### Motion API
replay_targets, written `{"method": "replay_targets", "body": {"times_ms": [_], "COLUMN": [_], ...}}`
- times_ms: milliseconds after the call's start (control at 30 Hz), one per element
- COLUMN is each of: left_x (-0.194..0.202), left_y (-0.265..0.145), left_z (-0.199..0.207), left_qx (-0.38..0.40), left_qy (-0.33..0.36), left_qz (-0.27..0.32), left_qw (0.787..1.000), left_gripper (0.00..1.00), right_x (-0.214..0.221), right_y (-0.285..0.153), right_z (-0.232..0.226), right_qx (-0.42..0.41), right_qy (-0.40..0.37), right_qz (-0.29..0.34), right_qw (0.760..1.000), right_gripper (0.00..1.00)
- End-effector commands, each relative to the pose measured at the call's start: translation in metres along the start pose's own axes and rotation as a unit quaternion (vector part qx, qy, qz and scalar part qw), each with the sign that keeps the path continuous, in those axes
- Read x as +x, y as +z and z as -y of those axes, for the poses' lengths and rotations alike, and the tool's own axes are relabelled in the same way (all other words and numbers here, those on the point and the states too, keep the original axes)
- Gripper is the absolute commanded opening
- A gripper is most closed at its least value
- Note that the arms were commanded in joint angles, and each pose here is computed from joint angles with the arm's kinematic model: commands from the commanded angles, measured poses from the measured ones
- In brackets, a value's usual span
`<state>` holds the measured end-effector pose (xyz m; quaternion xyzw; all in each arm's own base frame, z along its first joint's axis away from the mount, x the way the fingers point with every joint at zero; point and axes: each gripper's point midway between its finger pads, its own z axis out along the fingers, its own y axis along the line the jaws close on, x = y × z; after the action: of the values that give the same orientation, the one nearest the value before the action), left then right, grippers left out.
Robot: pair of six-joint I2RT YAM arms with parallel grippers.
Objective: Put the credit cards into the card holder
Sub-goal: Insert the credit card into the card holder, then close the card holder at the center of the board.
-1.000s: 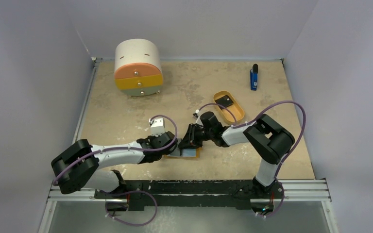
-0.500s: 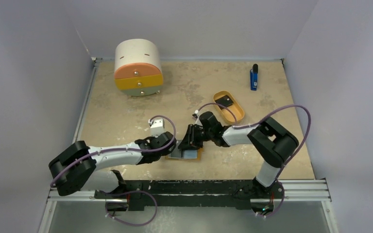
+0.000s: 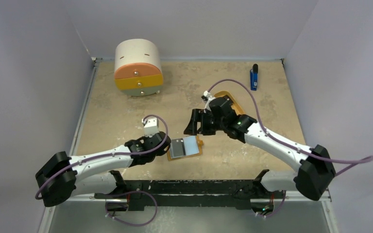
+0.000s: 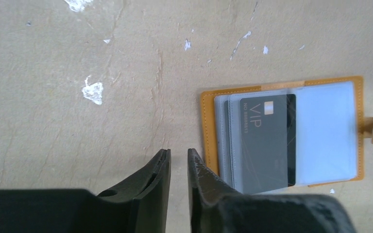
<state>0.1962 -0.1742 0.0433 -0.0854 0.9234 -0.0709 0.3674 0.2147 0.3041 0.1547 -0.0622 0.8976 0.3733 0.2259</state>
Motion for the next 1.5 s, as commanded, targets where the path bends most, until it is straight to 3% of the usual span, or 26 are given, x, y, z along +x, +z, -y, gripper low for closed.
{"method": "replay_targets", "body": {"times_ms": [0, 167, 233, 433, 833, 1167, 1467], "left_x": [-0.034, -0.044, -0.046, -0.038, 0.0, 0.005, 0.0], "left_y": [-0.02, -0.034, -0.04, -0.046, -0.019, -0.013, -0.022], "left_z": [0.008, 0.029, 0.047, 0.092, 0.098, 0.088, 0.073], "left_qx": [0.01, 0.066, 0.112, 0.215, 0.212, 0.19, 0.179], "left_qy": [-0.023, -0.021, -0.023, -0.034, -0.041, -0.035, -0.046], "left_qz": [0.043, 0.042, 0.039, 0.011, -0.045, -0.046, -0.034], "left_qw": [0.999, 0.997, 0.993, 0.976, 0.975, 0.98, 0.982], "left_gripper": [0.25, 0.35, 0.35, 0.31, 0.21, 0.19, 0.19], "right_x": [-0.008, 0.004, 0.001, 0.026, 0.047, 0.029, 0.033], "right_y": [-0.039, -0.052, -0.053, -0.038, 0.0, 0.027, 0.035], "right_z": [0.046, 0.07, 0.079, 0.098, 0.105, 0.107, 0.111], "right_qx": [0.137, 0.157, 0.172, 0.205, 0.239, 0.295, 0.304], "right_qy": [-0.05, -0.028, -0.045, -0.065, -0.135, -0.115, -0.115], "right_qz": [0.041, 0.082, 0.097, 0.062, 0.019, 0.021, 0.007], "right_qw": [0.988, 0.984, 0.979, 0.975, 0.961, 0.948, 0.946], "right_gripper": [0.77, 0.77, 0.76, 0.74, 0.77, 0.75, 0.61]}}
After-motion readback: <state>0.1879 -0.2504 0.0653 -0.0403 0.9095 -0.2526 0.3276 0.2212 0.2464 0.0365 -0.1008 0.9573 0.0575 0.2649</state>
